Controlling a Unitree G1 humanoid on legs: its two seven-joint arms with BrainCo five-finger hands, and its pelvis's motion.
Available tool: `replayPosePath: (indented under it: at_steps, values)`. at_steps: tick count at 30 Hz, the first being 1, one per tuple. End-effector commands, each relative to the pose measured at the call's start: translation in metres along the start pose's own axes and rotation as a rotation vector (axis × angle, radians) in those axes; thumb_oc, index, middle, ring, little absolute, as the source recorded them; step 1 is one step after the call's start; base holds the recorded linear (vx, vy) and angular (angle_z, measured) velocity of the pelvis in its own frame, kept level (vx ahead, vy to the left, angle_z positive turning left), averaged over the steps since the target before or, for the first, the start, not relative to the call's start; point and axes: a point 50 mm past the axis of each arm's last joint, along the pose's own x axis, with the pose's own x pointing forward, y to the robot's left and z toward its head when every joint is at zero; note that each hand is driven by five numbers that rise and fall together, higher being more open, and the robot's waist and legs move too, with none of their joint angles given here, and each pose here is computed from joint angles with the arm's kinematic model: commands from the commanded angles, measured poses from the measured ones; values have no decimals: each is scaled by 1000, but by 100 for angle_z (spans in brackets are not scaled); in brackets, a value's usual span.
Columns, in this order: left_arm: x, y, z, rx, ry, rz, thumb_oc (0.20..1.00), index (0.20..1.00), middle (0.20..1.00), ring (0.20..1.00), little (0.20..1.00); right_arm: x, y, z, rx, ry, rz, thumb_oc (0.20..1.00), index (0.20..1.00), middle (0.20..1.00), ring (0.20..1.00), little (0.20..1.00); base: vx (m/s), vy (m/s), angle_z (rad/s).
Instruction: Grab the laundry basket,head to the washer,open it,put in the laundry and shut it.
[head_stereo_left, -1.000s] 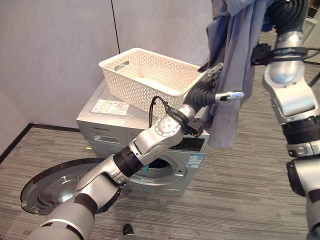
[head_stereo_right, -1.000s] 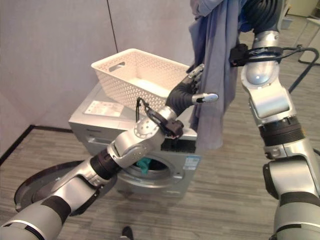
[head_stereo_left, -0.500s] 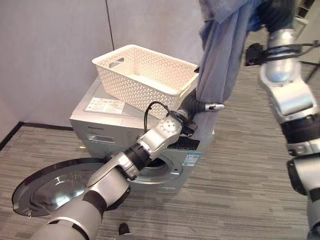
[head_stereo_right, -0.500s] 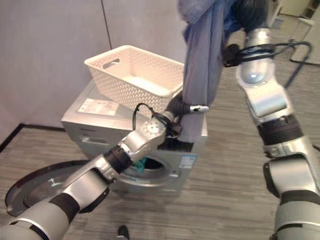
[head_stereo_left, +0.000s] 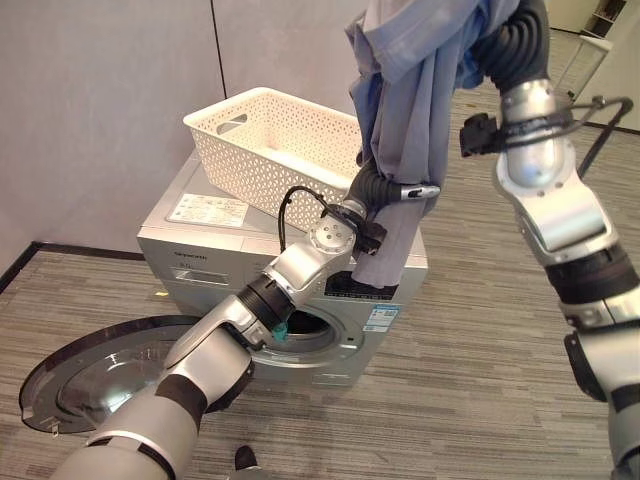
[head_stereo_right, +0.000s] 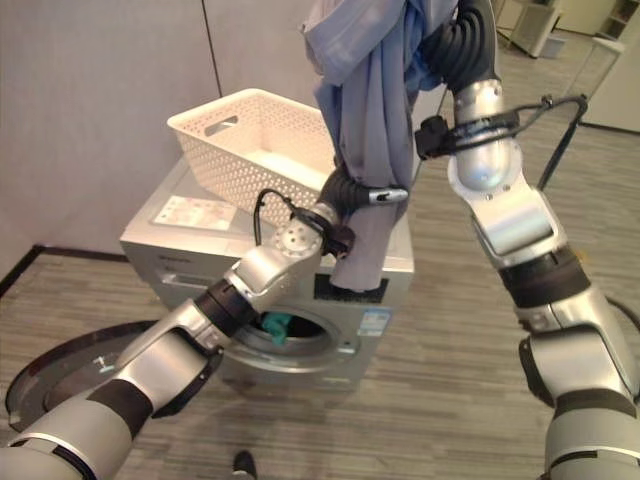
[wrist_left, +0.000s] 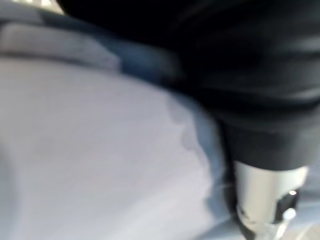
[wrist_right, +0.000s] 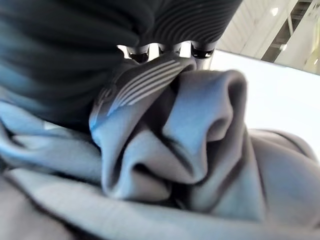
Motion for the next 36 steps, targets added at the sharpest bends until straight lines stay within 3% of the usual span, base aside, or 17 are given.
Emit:
replayPosePath:
  at_steps: [1, 5, 6, 7, 8, 16, 17, 18, 19, 29, 36]
  values:
    - [14, -12, 43, -87, -161, -6, 1000, 1000, 1000, 1000, 1000, 6, -21, 11, -21, -64, -65, 200, 200, 200, 200, 200, 0, 0, 0]
    - [9, -11, 48, -134, -191, -4, 1000, 1000, 1000, 1000, 1000, -4, -20, 11, -5, -69, -62, 200, 200, 200, 200, 200, 0, 0, 0]
    - [8, -11, 47, -134, -189, -5, 840, 840, 840, 840, 840, -5, -20, 11, -4, -68, -63, 200, 200, 200, 200, 200, 0, 0, 0]
    - [7, -12, 47, -162, -188, -11, 420, 420, 420, 420, 420, -6, -18, 11, 7, -71, -68, 200, 200, 200, 200, 200, 0, 0, 0]
    - [7, -12, 45, -157, -180, -13, 200, 200, 200, 200, 200, -6, -18, 10, 4, -70, -70, 200, 200, 200, 200, 200, 0, 0, 0]
    - [2, -9, 45, -196, -200, 14, 200, 200, 200, 200, 200, -10, -15, 9, 36, -66, -88, 200, 200, 200, 200, 200, 0, 0, 0]
    - [1, -8, 44, -210, -200, 25, 200, 200, 200, 200, 200, -12, -13, 6, 52, -52, -92, 595, 595, 595, 595, 595, 0, 0, 0]
    - [1, -8, 43, -210, -199, 25, 200, 200, 200, 200, 200, -12, -12, 6, 52, -51, -92, 595, 595, 595, 595, 595, 0, 0, 0]
    - [1, -7, 43, -217, -201, 30, 200, 200, 200, 200, 200, -13, -11, 4, 67, -41, -94, 1000, 1000, 1000, 1000, 1000, -33, -31, -3]
    - [-12, 24, 57, -179, -318, 149, 200, 200, 200, 200, 200, -41, -15, -36, 136, 139, -212, 1000, 1000, 1000, 1000, 1000, -29, -25, -7]
    - [-40, 59, 61, -50, -438, 285, 200, 200, 200, 200, 200, -115, -32, -79, 57, 360, -353, 1000, 1000, 1000, 1000, 1000, -25, -1, -6]
